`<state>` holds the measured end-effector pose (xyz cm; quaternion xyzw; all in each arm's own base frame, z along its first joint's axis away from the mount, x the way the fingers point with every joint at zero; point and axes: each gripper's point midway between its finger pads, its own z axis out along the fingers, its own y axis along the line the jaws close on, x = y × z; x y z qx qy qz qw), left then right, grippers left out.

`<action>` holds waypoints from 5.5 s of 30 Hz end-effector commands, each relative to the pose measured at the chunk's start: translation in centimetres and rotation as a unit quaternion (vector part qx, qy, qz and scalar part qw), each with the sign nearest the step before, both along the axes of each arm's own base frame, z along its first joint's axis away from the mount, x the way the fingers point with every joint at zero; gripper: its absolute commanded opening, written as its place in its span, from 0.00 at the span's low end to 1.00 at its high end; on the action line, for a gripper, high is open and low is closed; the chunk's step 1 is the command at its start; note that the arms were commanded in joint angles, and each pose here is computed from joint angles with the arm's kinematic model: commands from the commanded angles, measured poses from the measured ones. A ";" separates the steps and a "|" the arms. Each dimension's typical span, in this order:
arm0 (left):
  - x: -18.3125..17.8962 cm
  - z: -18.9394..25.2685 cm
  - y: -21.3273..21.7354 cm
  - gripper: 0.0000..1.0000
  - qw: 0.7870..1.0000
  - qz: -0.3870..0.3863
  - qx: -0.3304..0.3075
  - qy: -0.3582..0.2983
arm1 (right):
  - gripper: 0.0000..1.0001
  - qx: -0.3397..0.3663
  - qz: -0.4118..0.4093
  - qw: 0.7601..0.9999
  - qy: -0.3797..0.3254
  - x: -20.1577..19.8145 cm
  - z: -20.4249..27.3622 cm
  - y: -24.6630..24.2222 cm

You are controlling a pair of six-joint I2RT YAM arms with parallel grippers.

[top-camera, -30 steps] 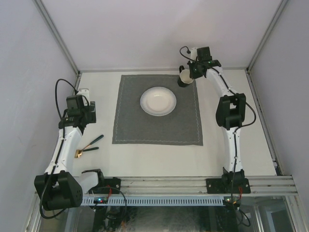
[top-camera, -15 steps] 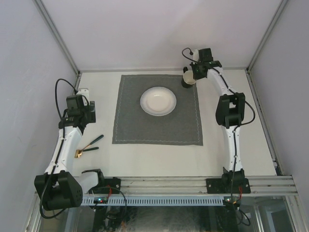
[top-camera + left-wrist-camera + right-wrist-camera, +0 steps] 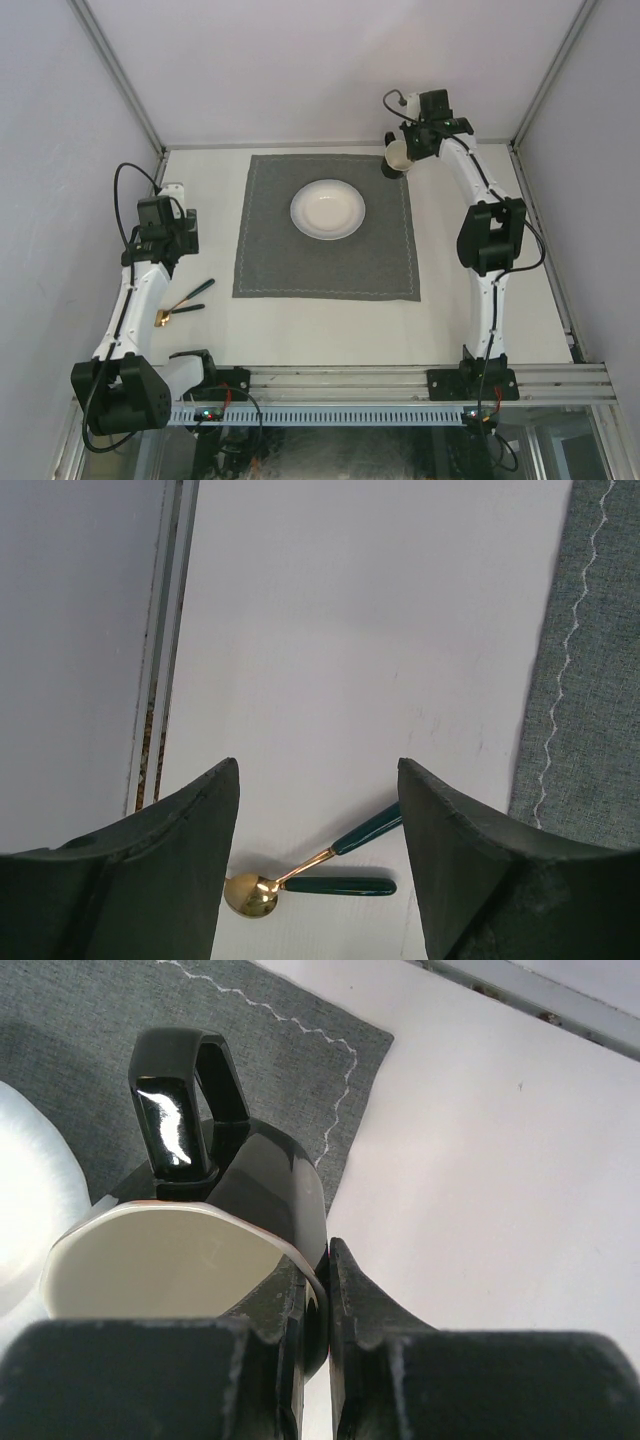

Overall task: Set the dinner table for one person
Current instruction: Place the cup on the napkin, then pick up the spoon from the center of the board.

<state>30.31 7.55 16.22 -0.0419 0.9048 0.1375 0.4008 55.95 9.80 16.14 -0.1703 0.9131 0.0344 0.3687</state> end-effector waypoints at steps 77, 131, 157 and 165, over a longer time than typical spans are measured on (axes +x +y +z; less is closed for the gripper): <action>0.3 -1.2 -0.3 0.69 1.000 -0.009 -0.011 0.003 | 0.00 -0.017 -0.045 0.996 0.075 0.8 -3.5 0.9; -4.2 -8.0 -5.0 0.64 0.943 -0.301 0.029 0.136 | 0.88 -0.052 -0.062 0.996 -0.026 -19.5 12.2 -7.9; -4.3 -14.3 -3.8 0.56 0.923 -0.308 -0.025 0.229 | 0.87 -0.018 -0.124 0.992 0.008 -25.3 10.1 -13.8; -4.4 -14.2 -4.0 0.01 0.918 -0.314 -0.047 0.236 | 0.86 -0.009 -0.131 0.991 0.012 -25.2 9.7 -14.2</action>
